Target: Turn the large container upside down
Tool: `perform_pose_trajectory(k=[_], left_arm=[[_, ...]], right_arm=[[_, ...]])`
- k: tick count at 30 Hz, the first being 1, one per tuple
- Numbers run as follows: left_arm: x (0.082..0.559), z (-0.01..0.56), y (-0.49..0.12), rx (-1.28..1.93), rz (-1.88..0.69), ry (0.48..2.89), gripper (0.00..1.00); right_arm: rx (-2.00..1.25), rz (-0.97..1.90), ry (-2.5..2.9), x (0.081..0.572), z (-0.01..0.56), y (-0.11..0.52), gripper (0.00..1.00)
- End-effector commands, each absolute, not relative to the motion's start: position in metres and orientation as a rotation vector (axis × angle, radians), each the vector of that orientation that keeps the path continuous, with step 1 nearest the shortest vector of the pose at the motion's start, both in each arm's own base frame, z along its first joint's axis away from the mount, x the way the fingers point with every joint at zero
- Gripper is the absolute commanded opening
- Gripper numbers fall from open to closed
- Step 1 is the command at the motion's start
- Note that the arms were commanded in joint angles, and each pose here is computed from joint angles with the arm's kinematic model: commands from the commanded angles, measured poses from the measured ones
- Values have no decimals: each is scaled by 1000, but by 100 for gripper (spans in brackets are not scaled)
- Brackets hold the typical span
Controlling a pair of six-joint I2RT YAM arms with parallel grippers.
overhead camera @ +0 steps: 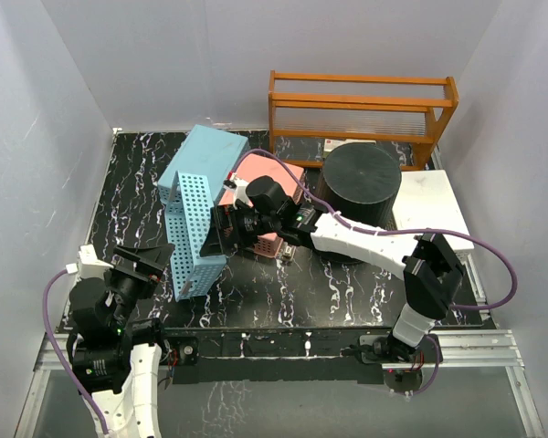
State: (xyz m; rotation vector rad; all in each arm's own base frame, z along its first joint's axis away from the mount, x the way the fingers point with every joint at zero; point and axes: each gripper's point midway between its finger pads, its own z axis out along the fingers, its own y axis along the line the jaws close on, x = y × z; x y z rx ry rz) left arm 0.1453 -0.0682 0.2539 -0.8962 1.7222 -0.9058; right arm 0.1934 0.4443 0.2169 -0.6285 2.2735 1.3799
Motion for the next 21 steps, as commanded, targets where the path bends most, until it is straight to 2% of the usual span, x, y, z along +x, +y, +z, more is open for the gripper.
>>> perform_pose_trajectory(k=[1, 6, 11, 21], left_arm=[[147, 266, -61, -906, -869, 1690, 79], [143, 287, -56, -921, -874, 1596, 79], [122, 314, -31, -1010, -759, 1465, 80], [107, 335, -8, -1056, -576, 1463, 81]], right_arm=[[-660, 1475, 2106, 201, 261, 466, 96], [-690, 1528, 2071, 199, 270, 481, 96], [-746, 1566, 2076, 195, 264, 504, 96], [-851, 1630, 2053, 174, 262, 549, 96]])
